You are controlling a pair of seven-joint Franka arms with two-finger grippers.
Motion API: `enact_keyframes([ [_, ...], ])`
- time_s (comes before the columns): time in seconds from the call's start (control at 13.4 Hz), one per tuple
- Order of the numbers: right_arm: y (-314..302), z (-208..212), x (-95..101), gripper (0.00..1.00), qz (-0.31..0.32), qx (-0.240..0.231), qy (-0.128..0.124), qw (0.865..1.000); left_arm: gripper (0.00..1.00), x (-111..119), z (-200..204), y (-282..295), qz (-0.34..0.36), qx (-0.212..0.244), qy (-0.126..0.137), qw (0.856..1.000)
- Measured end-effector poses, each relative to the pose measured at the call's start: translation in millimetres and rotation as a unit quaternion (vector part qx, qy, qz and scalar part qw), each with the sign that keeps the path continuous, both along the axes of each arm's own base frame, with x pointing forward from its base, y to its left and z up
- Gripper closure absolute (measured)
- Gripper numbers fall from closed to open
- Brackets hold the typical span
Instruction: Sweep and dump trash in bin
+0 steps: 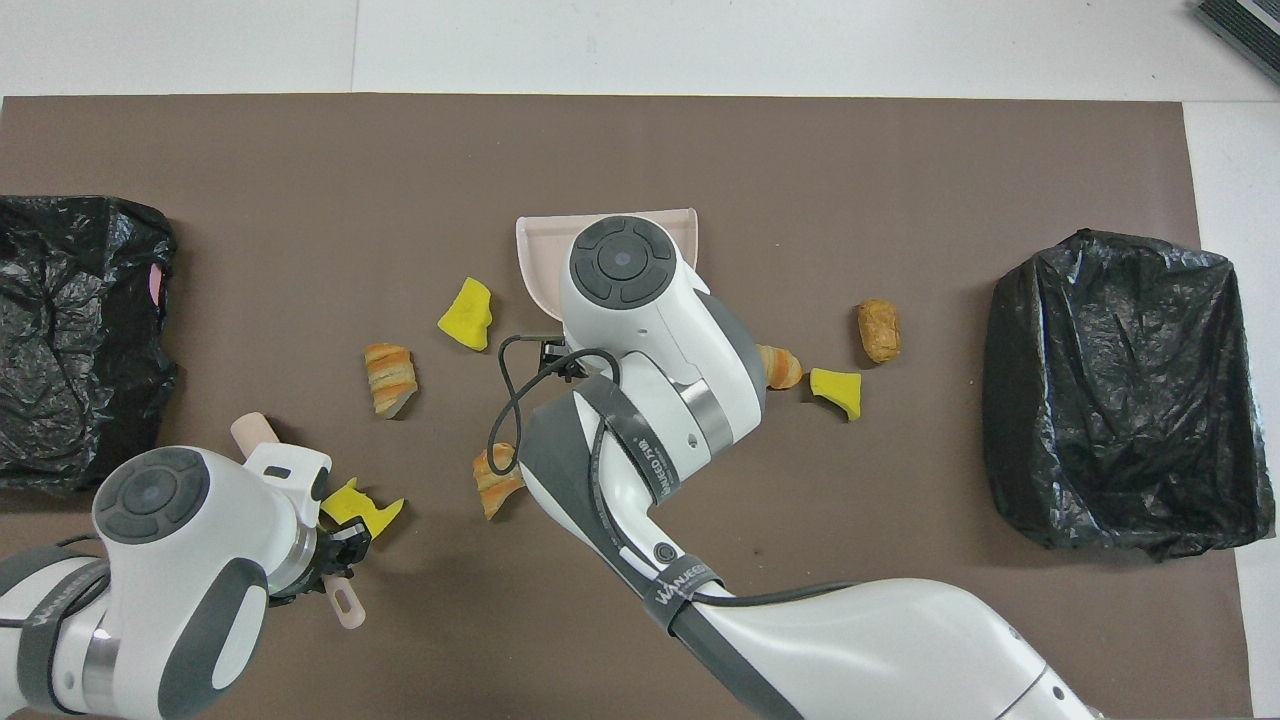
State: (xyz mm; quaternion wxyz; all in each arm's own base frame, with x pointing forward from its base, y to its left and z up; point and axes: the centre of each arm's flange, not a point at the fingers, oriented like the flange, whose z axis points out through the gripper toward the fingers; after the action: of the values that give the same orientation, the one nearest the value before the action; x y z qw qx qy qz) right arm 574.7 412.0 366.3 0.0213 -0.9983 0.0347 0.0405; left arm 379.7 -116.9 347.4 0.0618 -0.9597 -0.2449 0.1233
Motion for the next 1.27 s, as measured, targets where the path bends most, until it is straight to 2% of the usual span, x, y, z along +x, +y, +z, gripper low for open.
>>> enact_keyframes([
  [0.3, -2.6, -17.8, -4.0, 0.00, 0.011, -0.008, -0.002, 1.000, 0.74, 29.5, 1.4, -21.2, -0.016, -0.012, -0.006, 1.000],
  [0.37, -3.6, -21.9, -4.8, 0.07, 0.013, -0.013, -0.004, 1.000, 0.74, 35.9, 2.0, -24.3, -0.033, -0.020, -0.007, 0.999],
  [0.45, -4.2, -24.1, -5.3, 0.24, 0.015, -0.015, -0.004, 1.000, 0.74, 41.1, 2.6, -26.6, -0.061, -0.030, -0.010, 0.998],
  [0.75, -7.1, -21.5, -1.6, 0.68, 0.032, -0.020, -0.017, 0.999, 0.74, 54.3, 6.6, -31.1, -0.165, -0.064, -0.013, 0.984],
  [0.97, -14.9, -21.0, 4.4, 0.68, 0.026, -0.020, -0.019, 0.999, 0.74, 68.9, 12.3, -28.0, -0.248, -0.093, -0.013, 0.964],
  [1.12, -23.2, -19.6, 10.8, 0.68, 0.024, -0.019, -0.021, 0.999, 0.74, 79.8, 19.3, -23.5, -0.261, -0.106, -0.001, 0.960],
  [1.27, -27.5, -13.4, 15.2, 0.68, 0.065, -0.013, -0.026, 0.997, 0.74, 94.0, 30.2, -25.7, -0.262, -0.111, 0.006, 0.959],
])
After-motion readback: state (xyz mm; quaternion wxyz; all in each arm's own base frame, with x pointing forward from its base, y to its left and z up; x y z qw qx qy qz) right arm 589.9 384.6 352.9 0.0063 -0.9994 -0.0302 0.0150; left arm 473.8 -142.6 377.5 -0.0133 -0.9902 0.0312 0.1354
